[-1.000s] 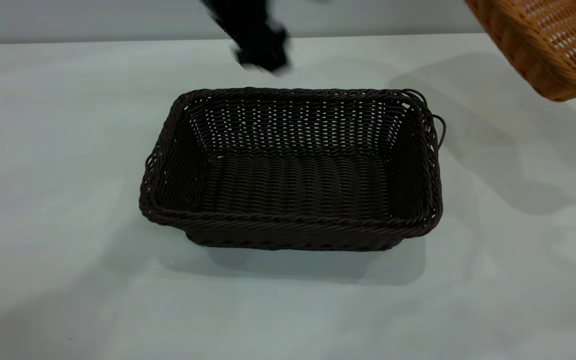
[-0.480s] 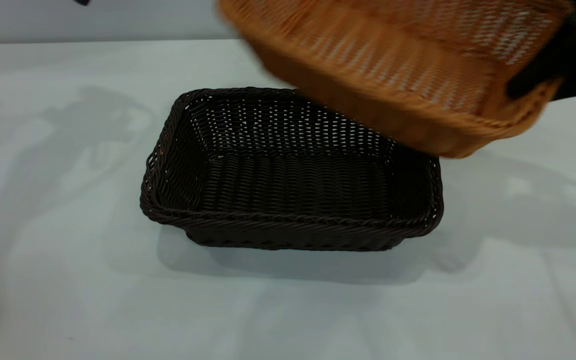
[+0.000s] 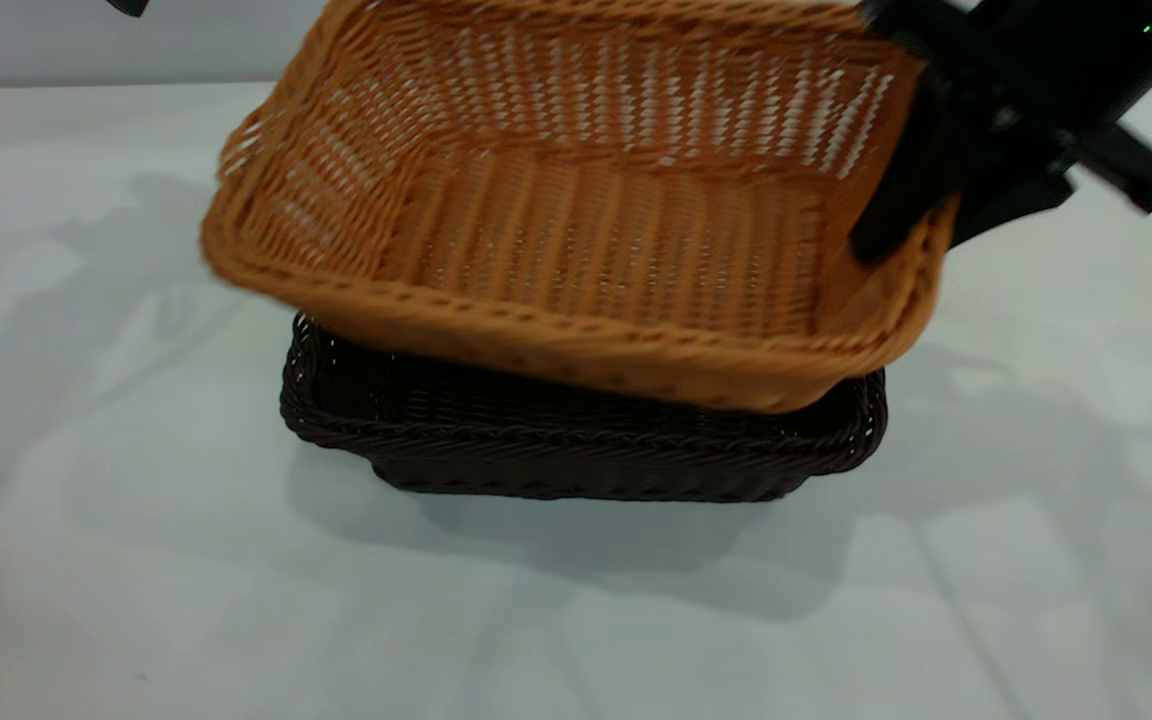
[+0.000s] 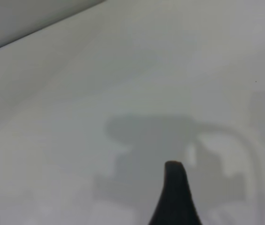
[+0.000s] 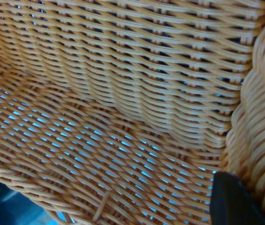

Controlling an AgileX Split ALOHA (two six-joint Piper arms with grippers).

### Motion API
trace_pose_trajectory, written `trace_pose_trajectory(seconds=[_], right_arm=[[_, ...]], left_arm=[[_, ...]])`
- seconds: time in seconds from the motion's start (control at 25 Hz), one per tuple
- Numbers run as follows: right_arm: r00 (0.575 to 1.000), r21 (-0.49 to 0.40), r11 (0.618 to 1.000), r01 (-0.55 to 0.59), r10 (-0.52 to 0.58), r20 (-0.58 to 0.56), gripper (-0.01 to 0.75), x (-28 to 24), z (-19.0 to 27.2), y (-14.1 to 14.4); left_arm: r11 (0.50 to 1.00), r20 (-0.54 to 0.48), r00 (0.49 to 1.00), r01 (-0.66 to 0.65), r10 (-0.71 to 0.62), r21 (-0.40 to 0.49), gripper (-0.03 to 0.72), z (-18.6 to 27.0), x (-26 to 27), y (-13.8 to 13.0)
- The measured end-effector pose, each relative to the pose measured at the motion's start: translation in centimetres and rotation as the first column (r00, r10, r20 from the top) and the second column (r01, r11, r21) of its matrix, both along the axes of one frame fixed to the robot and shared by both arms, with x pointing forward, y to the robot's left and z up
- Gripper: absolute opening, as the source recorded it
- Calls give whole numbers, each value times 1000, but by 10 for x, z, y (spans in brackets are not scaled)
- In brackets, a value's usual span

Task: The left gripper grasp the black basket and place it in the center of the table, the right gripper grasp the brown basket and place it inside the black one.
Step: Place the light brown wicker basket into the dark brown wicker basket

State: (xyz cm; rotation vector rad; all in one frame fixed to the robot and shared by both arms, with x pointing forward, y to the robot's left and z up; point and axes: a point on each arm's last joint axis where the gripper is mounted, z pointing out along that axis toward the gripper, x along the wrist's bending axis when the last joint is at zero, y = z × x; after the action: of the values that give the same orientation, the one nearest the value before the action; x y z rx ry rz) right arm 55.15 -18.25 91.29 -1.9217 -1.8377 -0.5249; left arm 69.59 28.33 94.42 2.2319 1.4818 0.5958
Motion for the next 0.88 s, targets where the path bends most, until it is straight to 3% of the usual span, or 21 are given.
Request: trace_pose_trajectory(seconds=[0.44, 0.72, 0.88], right_arm=[[1000, -48, 998, -30, 29, -9, 67, 23, -36, 9], [999, -89, 996, 4, -7, -35, 71, 24, -44, 6], [999, -97, 995, 21, -24, -37, 134, 25, -44, 5]], left_arm=[[1000, -33, 999, 5, -5, -2, 505, -2, -3, -1], [1000, -33, 999, 5, -5, -2, 505, -2, -3, -1], [1000, -31, 999, 10, -10, 1, 505, -2, -2, -1]])
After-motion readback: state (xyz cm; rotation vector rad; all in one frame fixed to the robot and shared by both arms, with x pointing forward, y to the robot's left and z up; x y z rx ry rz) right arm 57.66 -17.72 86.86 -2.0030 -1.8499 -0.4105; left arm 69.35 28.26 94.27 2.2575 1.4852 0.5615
